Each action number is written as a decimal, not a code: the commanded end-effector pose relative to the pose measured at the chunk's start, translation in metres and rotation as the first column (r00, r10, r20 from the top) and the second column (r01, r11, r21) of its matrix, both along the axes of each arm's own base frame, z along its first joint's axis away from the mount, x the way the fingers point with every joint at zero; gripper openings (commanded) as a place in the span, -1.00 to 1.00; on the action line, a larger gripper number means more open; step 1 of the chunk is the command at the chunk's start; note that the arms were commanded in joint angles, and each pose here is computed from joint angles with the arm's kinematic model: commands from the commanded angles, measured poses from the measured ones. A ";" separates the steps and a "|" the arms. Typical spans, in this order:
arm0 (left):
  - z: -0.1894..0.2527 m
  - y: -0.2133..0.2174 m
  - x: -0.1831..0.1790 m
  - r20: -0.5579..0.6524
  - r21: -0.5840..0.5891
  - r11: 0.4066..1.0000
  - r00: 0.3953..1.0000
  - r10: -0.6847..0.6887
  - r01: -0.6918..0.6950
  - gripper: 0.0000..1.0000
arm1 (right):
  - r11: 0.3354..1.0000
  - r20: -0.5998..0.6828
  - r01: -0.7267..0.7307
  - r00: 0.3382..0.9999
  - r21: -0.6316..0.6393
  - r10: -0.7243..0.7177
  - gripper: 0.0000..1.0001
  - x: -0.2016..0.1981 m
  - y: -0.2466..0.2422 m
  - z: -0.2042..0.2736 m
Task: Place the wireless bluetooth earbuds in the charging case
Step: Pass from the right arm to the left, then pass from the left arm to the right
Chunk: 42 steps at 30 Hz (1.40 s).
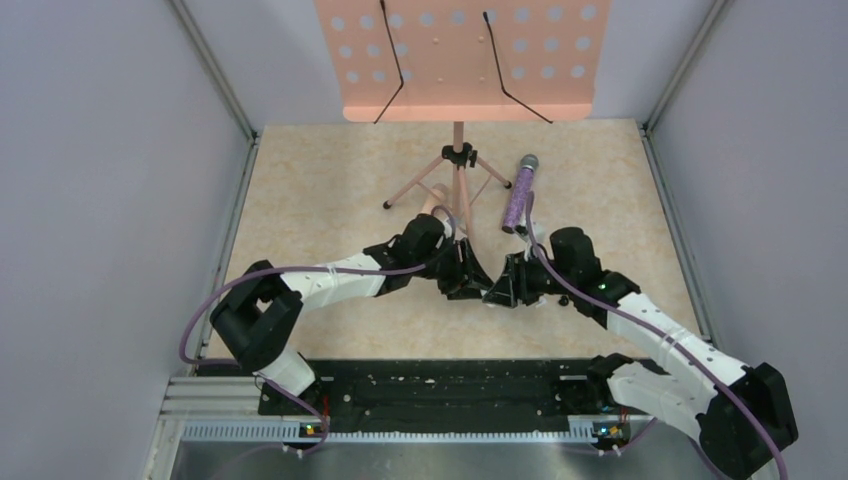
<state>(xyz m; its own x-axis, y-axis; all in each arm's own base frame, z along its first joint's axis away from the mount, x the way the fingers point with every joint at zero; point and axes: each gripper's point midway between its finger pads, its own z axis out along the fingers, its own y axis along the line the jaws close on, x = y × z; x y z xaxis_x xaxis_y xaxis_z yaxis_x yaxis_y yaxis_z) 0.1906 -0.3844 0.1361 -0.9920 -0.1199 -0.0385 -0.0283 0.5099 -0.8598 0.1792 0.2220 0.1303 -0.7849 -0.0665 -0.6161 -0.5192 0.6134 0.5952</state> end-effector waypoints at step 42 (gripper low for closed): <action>0.031 0.031 0.021 -0.038 0.366 0.916 0.981 0.192 -0.165 -1.00 | 0.874 0.559 0.374 0.816 -0.311 -0.150 0.19 0.017 0.020 0.039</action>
<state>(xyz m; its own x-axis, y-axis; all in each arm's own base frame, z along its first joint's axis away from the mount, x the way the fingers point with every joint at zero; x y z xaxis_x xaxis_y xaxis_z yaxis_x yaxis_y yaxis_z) 0.2052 -0.3519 0.1518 -0.9652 -0.2603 -0.0255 -0.1907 0.7670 -0.6126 0.1787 0.2359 0.1526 -0.4488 -0.2605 -0.8548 -0.5145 0.8574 0.0089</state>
